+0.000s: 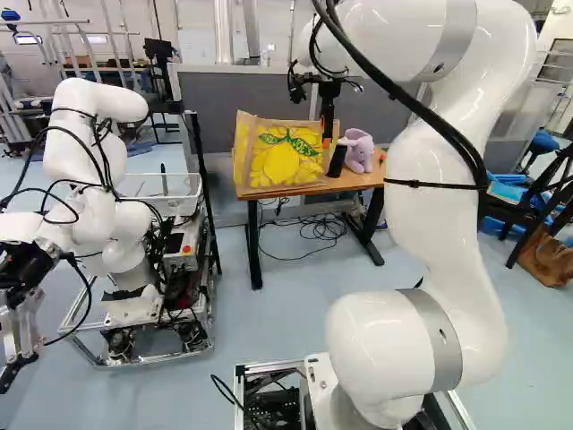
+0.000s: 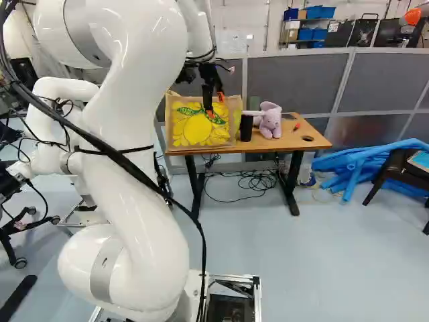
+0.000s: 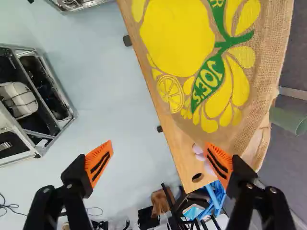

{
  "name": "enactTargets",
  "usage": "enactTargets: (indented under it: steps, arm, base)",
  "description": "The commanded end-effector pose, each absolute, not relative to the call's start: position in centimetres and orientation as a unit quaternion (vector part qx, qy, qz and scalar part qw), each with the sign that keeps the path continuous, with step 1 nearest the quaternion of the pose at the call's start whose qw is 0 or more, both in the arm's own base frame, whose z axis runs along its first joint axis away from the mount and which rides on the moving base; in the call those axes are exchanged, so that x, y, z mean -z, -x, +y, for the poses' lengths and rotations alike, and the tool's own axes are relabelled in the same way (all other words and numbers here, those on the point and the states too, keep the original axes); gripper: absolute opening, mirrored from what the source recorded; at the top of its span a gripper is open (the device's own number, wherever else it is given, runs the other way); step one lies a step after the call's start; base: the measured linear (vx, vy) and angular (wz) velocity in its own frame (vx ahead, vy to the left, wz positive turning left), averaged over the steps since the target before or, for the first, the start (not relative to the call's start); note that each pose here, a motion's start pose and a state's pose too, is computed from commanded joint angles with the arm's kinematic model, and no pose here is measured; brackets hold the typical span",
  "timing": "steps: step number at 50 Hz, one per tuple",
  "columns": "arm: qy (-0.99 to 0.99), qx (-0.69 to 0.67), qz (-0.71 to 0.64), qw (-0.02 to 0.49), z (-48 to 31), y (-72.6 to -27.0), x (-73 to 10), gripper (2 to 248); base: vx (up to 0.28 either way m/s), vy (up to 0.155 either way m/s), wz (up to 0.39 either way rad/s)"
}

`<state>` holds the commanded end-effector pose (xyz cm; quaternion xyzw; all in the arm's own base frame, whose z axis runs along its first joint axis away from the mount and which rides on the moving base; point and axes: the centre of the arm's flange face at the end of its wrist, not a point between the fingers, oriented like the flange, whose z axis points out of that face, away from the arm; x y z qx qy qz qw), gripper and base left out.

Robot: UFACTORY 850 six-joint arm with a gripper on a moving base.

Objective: Pick up the bag on the ground and place it on the table

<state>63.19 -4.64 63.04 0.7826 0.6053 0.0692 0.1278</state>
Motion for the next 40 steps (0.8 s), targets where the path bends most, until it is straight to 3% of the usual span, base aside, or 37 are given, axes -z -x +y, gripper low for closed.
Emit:
enactTargets:
  steps: [40]
  arm:
    - [-0.844, -0.202, 0.472, 0.153, -3.0, -57.9, -56.6, 247]
  base:
    - [0.0, 0.0, 0.0]
